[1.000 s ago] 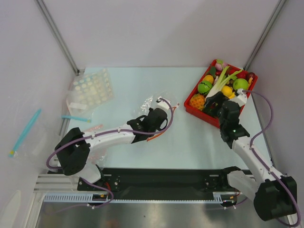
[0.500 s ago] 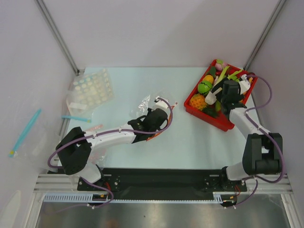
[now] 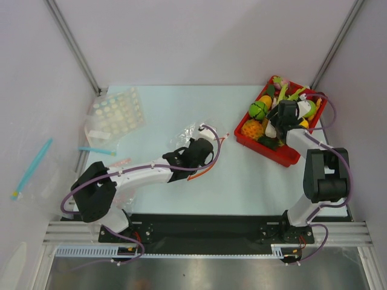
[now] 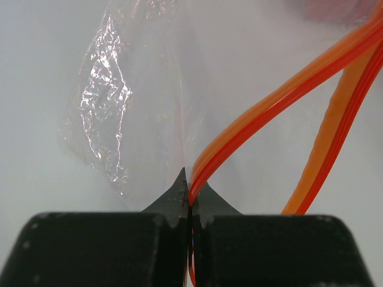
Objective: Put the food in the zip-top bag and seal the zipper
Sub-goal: Pick up the fake vegetable from the bin, then place the fake vegetable in the zipper food storage bag.
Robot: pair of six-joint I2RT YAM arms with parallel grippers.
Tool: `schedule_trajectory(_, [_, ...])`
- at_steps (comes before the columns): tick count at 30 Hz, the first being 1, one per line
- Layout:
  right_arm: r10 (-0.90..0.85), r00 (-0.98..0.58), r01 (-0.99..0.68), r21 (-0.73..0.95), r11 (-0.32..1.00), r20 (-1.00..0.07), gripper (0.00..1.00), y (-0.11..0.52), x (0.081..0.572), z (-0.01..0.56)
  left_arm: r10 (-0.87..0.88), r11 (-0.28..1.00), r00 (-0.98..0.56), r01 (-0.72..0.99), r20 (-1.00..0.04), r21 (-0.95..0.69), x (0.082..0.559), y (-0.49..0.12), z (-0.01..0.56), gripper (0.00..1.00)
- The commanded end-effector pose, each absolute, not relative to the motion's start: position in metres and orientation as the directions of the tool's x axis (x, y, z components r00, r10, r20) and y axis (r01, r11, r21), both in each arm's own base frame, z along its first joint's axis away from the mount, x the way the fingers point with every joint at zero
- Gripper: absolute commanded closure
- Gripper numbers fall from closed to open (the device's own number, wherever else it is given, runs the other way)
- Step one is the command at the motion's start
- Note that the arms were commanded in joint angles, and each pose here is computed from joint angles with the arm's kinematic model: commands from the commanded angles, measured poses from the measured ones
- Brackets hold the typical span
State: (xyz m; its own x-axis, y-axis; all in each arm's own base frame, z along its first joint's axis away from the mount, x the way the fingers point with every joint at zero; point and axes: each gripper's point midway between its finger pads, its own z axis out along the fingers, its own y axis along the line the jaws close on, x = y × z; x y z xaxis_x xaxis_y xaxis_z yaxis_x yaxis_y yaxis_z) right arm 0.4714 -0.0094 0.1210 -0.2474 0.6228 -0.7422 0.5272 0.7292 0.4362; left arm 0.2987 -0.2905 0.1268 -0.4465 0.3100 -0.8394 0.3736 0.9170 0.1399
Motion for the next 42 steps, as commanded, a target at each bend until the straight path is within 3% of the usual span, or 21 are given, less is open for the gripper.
schedule_trajectory(1, [0.634, -0.146, 0.485, 0.503, 0.715, -0.760, 0.30, -0.012, 0.488, 0.156, 0.256, 0.929, -0.415, 0.355, -0.873, 0.104, 0.302, -0.290, 0.147, 1.00])
schedule_trajectory(2, [0.630, -0.141, 0.478, 0.505, 0.719, -0.764, 0.34, -0.011, 0.486, 0.158, 0.255, 0.930, -0.413, 0.352, -0.874, 0.105, 0.302, -0.289, 0.148, 1.00])
schedule_trajectory(3, [0.625, -0.123, 0.468, 0.510, 0.721, -0.771, 0.45, -0.011, 0.480, 0.166, 0.251, 0.932, -0.413, 0.348, -0.875, 0.103, 0.303, -0.288, 0.149, 1.00])
schedule_trajectory(6, [0.613, -0.082, 0.455, 0.517, 0.725, -0.786, 0.57, -0.012, 0.467, 0.181, 0.253, 0.931, -0.412, 0.351, -0.875, 0.103, 0.302, -0.289, 0.150, 1.00])
schedule_trajectory(12, [0.575, -0.011, 0.435, 0.514, 0.739, -0.818, 0.58, -0.014, 0.434, 0.213, 0.244, 0.936, -0.421, 0.339, -0.874, 0.098, 0.303, -0.289, 0.149, 1.00])
schedule_trajectory(19, [0.554, 0.035, 0.299, 0.538, 0.788, -0.832, 0.57, 0.018, 0.384, 0.254, 0.240, 0.932, -0.444, 0.353, -0.864, 0.078, 0.299, -0.291, 0.151, 1.00])
schedule_trajectory(28, [0.528, 0.087, 0.003, 0.531, 0.848, -0.845, 0.60, 0.070, 0.312, 0.281, 0.261, 0.889, -0.498, 0.458, -0.827, 0.006, 0.283, -0.311, 0.156, 1.00])
schedule_trajectory(37, [0.611, 0.162, -0.349, 0.534, 0.770, -0.774, 0.62, 0.106, 0.264, 0.322, 0.210, 0.866, -0.510, 0.493, -0.834, -0.083, 0.271, -0.318, 0.173, 1.00])
schedule_trajectory(42, [0.640, 0.149, -0.528, 0.487, 0.696, -0.754, 0.59, 0.134, 0.247, 0.334, 0.238, 0.800, -0.603, 0.566, -0.761, -0.198, 0.257, -0.355, 0.171, 1.00])
